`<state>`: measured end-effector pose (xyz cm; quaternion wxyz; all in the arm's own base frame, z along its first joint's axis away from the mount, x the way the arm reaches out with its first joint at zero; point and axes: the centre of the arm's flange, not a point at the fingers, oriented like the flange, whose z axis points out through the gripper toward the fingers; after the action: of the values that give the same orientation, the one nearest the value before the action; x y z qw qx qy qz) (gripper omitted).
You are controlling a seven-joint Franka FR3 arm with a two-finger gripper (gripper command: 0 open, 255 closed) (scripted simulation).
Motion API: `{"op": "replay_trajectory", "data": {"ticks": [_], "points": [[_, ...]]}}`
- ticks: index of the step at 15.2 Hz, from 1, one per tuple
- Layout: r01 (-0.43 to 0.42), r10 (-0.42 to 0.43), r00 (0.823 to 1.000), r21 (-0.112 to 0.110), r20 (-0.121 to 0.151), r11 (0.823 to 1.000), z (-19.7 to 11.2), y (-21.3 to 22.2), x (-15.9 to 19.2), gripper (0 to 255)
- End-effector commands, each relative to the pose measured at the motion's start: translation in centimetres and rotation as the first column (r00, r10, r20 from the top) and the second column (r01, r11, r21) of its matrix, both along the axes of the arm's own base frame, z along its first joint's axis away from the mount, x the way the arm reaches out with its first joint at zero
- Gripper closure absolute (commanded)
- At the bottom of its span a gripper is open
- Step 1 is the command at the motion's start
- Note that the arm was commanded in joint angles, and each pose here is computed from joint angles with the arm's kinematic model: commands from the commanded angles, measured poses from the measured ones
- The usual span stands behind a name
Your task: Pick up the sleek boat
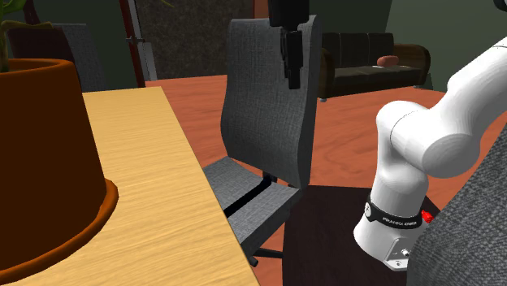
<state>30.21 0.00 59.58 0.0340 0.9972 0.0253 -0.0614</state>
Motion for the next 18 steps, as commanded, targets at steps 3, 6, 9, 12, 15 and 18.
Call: {"op": "replay_trajectory", "data": {"ticks": [3,6,9,12,15,18], "points": [[-0.064,0.063,0.998,0.003,0.002,0.998,-2.4,-0.7,0.6,0],[-0.158,0.158,0.987,0.007,0.004,0.987,-6.1,-1.7,1.5,0],[-0.251,0.251,0.968,0.011,0.007,0.968,-9.7,-2.6,2.6,0],[-0.342,0.342,0.940,0.014,0.011,0.939,-13.3,-3.4,3.7,0],[-0.430,0.430,0.903,0.017,0.014,0.903,-17.0,-4.0,4.9,0],[-0.514,0.514,0.858,0.020,0.019,0.857,-20.6,-4.5,6.2,0]]}}
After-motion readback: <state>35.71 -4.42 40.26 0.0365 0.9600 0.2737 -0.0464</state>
